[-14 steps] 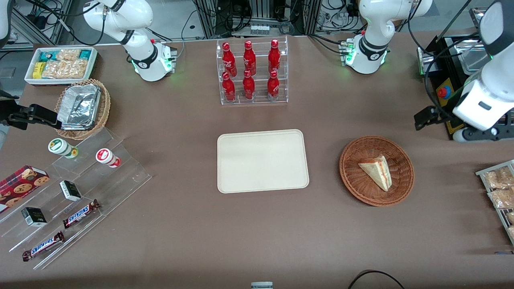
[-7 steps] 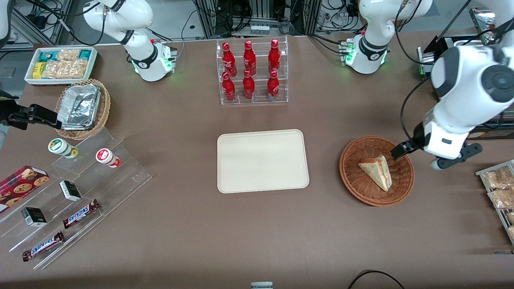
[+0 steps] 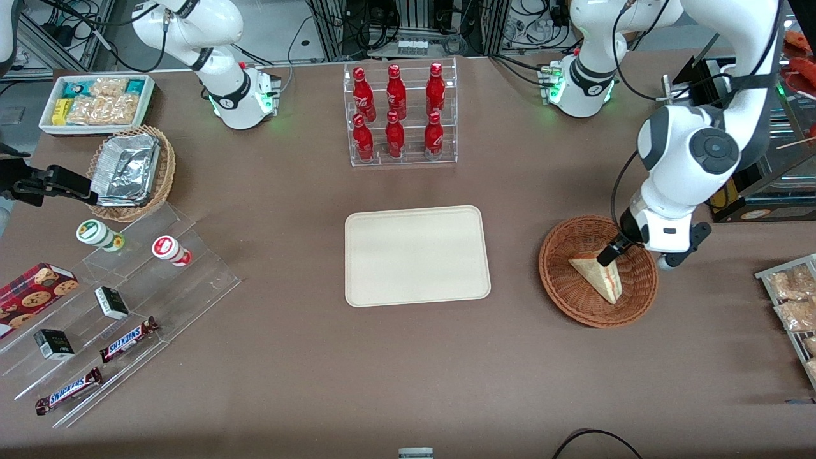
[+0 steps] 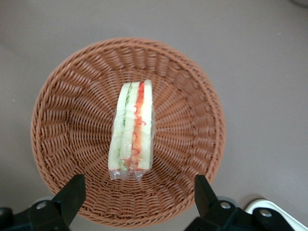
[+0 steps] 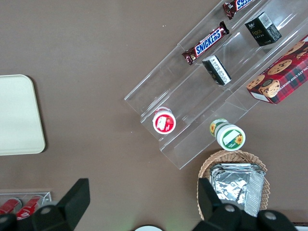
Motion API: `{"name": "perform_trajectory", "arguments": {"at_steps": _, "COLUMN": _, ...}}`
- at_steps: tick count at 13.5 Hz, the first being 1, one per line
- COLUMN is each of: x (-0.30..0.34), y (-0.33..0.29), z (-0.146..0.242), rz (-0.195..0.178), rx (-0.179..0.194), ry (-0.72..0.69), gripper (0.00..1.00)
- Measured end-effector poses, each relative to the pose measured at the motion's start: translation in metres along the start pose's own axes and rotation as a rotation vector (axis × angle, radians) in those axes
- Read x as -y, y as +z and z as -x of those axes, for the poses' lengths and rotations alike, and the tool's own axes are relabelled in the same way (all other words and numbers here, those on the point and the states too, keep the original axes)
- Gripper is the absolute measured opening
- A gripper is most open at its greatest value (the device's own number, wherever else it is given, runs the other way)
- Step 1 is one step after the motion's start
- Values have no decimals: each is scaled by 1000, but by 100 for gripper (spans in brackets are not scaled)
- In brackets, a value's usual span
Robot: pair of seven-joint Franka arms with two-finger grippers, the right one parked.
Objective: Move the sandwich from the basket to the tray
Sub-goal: 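Lower the open left gripper around the wrapped sandwich and close it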
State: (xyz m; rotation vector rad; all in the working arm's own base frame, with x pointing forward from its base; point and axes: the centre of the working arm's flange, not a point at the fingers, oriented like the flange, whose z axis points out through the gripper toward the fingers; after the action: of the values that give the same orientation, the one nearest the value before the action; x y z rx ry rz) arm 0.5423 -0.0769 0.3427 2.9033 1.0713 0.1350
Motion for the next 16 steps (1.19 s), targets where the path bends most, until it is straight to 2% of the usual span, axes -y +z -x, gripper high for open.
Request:
{"name": "perform_trajectory", "arguments": {"at_steps": 9, "x": 12, "y": 65, "z": -2, "rz": -47, "rx": 57, "ry": -29, "gripper": 100}}
{"name": "perform_trajectory", "arguments": {"at_steps": 11, "x": 13, "y": 74, "z": -2, "rz": -47, "rx": 60, "ry": -31, "gripper": 89}}
{"name": "perform_trajectory", "arguments": {"at_steps": 12, "x": 13, "y": 79, "z": -2, "rz": -46, "rx": 61, "ry": -32, "gripper": 89}}
{"name": "perform_trajectory", "arguments": {"at_steps": 13, "x": 12, "y": 83, "z": -2, "rz": -42, "rx": 59, "ry": -34, "gripper": 83}}
{"name": "perform_trajectory", "arguments": {"at_steps": 16, "x": 8, "y": 81, "z": -7, "rz": -29, "rx": 47, "ry": -59, "gripper": 47}}
